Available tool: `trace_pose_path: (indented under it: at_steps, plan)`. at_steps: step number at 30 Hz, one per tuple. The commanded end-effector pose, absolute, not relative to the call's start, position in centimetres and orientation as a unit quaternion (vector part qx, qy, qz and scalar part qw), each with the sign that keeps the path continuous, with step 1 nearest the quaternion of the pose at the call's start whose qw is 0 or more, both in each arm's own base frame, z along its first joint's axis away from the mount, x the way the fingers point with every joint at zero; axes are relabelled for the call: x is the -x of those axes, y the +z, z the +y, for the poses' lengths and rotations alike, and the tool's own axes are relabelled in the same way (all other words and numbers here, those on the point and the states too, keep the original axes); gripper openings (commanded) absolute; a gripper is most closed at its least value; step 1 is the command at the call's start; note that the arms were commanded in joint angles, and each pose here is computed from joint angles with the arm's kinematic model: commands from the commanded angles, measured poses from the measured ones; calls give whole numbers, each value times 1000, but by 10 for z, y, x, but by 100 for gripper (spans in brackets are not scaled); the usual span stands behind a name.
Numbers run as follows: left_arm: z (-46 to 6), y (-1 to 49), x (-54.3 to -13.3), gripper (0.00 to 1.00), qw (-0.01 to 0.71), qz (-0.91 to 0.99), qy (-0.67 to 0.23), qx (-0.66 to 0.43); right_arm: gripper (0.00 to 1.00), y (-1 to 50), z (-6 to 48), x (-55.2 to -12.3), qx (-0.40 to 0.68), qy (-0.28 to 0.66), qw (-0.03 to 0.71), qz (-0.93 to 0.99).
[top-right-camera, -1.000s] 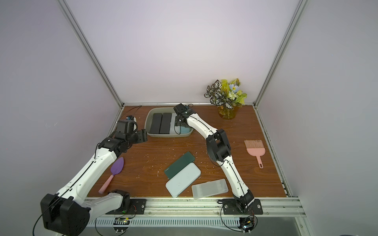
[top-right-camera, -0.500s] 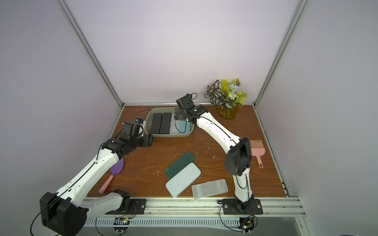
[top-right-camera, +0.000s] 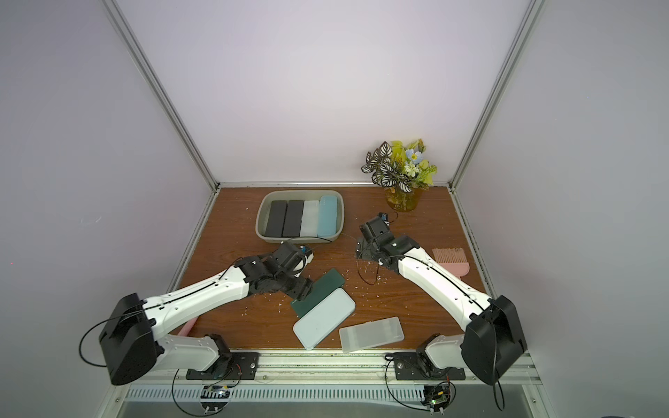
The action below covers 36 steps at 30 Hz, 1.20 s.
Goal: Put the pencil case into the storage box
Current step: Pick up the pencil case from the center of the board.
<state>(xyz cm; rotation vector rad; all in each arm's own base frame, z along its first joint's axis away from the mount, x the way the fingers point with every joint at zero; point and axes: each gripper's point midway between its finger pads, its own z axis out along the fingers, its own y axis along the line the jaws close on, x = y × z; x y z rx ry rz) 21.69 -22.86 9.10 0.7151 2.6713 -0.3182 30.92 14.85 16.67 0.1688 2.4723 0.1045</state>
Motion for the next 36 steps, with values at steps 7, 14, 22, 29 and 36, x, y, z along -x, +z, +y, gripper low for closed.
trace_pose_path:
  at_steps: [7,14,22,29,36]
  plan:
    - [-243,67,-213,77,133,938,-89,-308,99,192,132,-303,-92,66,357,927]
    - [-252,50,-204,77,106,932,-82,-337,99,189,121,-299,-101,65,355,927]
    - [-266,38,-194,78,98,923,-81,-363,99,186,114,-297,-103,66,354,927]
    - [-278,32,-197,78,101,920,-68,-374,99,188,107,-295,-106,68,357,926]
    - [-270,28,-213,80,122,924,-23,-363,99,186,103,-294,-108,69,355,926]
